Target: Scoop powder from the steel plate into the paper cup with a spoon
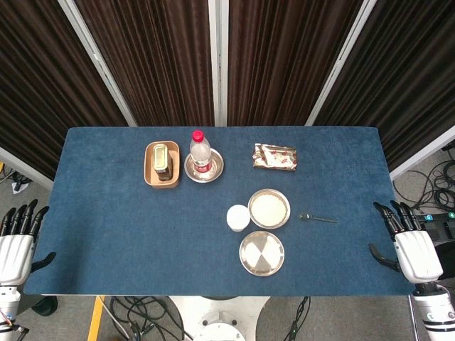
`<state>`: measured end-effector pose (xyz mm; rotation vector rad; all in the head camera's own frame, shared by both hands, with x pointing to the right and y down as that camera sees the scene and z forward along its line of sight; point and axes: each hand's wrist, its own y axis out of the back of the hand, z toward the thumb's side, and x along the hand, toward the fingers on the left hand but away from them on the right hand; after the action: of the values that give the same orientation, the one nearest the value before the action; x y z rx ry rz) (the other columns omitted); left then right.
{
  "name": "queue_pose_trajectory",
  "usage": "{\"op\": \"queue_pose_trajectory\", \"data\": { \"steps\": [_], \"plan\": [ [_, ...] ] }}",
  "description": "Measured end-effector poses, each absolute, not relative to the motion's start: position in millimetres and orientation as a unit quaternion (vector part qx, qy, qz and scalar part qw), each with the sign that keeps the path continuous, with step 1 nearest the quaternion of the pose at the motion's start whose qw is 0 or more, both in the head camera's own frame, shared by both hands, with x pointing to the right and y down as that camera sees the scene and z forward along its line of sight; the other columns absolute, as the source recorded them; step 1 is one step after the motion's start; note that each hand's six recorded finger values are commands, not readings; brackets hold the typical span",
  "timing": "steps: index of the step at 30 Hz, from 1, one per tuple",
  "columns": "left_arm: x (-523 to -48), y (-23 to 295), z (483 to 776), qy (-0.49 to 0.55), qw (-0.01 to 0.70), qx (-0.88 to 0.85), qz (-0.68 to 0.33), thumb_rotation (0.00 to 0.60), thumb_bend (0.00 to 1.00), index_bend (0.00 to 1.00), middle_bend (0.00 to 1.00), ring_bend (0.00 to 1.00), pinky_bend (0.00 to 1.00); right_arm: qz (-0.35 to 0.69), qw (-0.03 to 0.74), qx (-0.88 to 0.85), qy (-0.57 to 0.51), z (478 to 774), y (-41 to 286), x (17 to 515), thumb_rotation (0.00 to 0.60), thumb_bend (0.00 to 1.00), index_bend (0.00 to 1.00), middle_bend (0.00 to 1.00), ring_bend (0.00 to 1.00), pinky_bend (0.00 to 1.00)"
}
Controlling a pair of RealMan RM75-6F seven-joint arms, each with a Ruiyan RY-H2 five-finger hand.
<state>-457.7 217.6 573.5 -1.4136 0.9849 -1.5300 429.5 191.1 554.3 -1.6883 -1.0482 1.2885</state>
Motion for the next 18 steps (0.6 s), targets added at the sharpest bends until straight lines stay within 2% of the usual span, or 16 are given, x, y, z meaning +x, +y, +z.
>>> {"op": "queue_pose_trajectory", "data": {
  "steps": [10,14,18],
  "plan": [
    [-459,220,574,0.392,0.402,-0.561,-0.608,0.600,0.14,0.16,0.10,0.06,0.06,0.507,0.372,-0.665,-0.402,558,188,426,0.600,0.22,0.03,0.19,0.00,0.00],
    [-457,219,575,0.393,0.401,-0.565,-0.605,0.600,0.13,0.16,0.10,0.06,0.06,0.514,0.361,-0.673,-0.392,569,180,422,0.600,0.20,0.12,0.26,0.02,0.03],
    [-458,219,575,0.394,0.403,-0.565,-0.603,0.600,0.14,0.16,0.10,0.06,0.06,0.525,0.346,-0.683,-0.371,590,167,415,0.600,0.17,0.19,0.30,0.04,0.05]
  ]
}}
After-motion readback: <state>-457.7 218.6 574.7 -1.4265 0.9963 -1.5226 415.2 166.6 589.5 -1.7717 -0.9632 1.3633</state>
